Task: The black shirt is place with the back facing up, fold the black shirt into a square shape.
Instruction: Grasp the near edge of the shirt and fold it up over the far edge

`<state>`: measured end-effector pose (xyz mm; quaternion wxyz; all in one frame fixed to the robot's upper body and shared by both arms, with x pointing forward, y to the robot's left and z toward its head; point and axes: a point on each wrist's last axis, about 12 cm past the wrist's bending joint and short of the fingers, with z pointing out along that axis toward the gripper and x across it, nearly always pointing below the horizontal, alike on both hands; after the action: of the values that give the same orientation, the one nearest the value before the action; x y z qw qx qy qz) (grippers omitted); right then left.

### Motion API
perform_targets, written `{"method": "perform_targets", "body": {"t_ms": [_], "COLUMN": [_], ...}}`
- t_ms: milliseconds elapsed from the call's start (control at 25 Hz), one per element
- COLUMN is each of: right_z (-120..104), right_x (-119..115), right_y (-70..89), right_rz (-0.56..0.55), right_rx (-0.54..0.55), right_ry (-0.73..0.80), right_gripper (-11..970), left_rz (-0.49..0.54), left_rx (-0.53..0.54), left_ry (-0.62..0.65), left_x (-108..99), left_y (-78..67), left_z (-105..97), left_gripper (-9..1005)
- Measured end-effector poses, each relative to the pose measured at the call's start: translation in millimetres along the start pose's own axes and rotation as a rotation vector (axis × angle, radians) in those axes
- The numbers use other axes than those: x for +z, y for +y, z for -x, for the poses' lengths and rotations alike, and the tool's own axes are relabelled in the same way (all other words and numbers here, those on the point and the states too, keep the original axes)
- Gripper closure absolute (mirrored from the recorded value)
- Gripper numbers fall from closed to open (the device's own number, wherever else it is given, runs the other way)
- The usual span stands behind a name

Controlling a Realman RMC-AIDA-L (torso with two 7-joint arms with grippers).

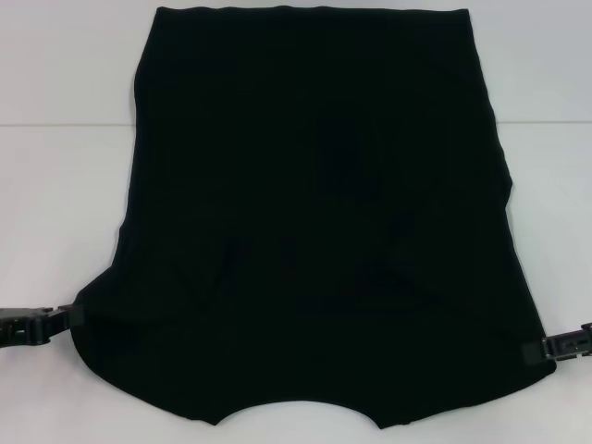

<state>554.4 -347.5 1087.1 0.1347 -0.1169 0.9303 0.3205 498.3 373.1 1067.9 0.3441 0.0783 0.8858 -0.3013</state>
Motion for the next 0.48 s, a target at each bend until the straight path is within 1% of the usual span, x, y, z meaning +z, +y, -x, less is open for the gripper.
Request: {"method": "perform_targets", "body": {"t_ms": [480], "right_z": [8.2], "right_x": [10.8], "right_y": [12.0], "right_rz": [0.028], "right_rx": [-0.029], "right_ry": [0.015], "right_gripper": [181], "left_rz": [0.002], "left_rx": [0.002], "left_ry": [-0.003], "left_x": [0.4], "left_y": [0.1], "left_z": [1.3], "left_gripper": [970]}}
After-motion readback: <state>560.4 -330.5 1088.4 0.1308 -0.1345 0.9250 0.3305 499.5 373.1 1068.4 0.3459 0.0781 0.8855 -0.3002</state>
